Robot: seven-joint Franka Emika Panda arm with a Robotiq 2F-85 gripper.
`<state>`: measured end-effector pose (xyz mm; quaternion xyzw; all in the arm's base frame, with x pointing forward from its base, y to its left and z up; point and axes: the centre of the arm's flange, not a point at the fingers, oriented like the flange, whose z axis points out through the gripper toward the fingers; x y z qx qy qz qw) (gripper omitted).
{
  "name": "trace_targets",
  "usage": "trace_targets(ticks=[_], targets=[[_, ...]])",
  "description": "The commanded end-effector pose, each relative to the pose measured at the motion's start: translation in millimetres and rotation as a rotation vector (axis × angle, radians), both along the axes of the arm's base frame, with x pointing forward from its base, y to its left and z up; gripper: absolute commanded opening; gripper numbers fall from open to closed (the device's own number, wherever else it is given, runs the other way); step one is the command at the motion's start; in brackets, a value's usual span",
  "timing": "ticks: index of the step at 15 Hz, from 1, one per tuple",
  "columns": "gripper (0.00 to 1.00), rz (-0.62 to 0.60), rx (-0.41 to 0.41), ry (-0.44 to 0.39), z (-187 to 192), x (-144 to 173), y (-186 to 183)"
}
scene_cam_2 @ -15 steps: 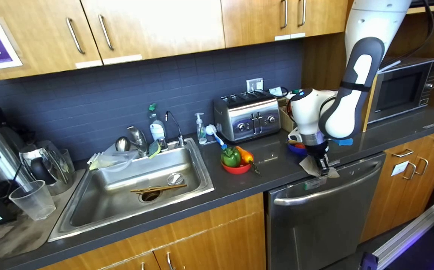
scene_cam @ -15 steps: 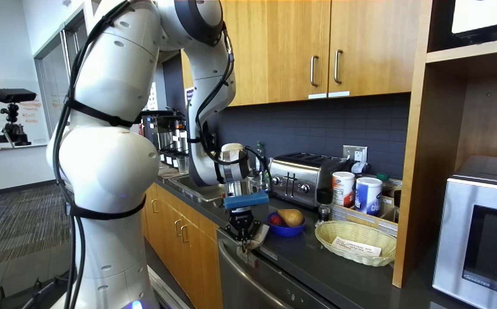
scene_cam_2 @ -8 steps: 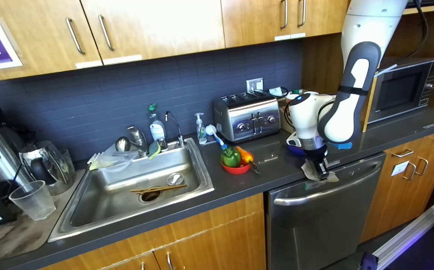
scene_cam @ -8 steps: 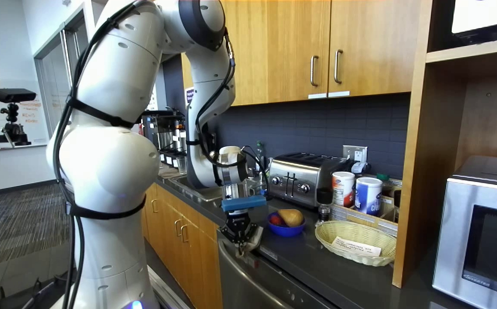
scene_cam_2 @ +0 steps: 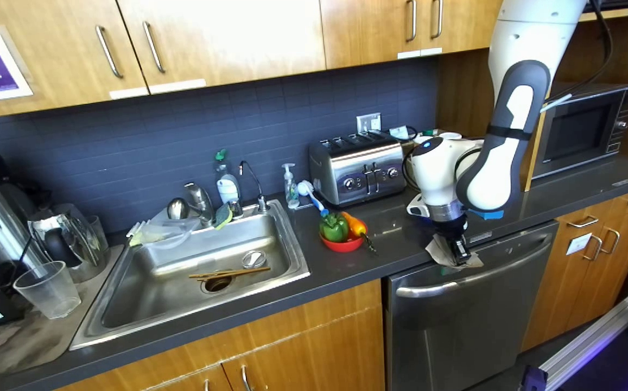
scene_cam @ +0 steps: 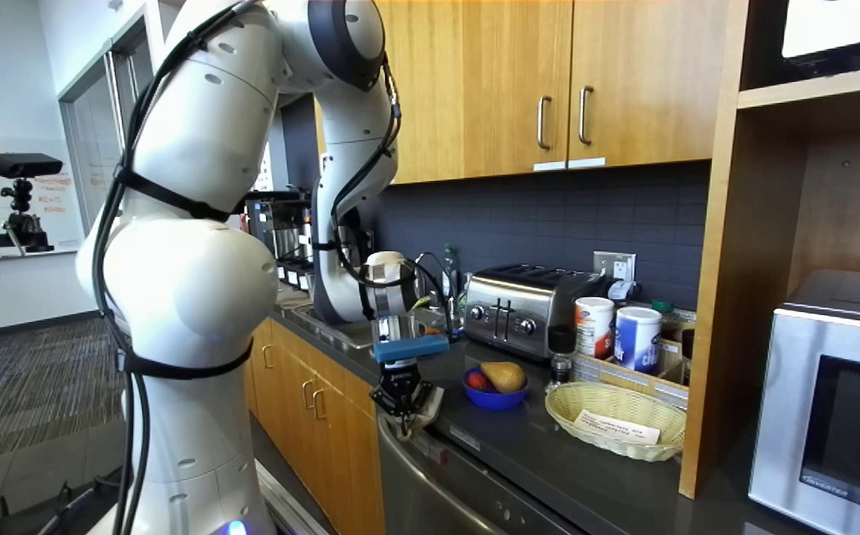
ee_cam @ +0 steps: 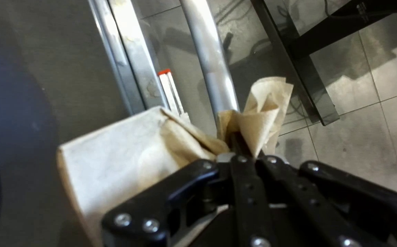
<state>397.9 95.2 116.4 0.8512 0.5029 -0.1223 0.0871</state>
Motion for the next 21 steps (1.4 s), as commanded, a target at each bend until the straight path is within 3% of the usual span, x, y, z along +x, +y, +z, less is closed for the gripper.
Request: trace_targets(ticks=[1,13,21], targets=[[0.0,0.037,-0.008,-0.015,7,-6,9],[0.0,0.076,0.026,-0.06,37,-19,23],[0.0,0.11,0.056,-0.098,43,-4,28]])
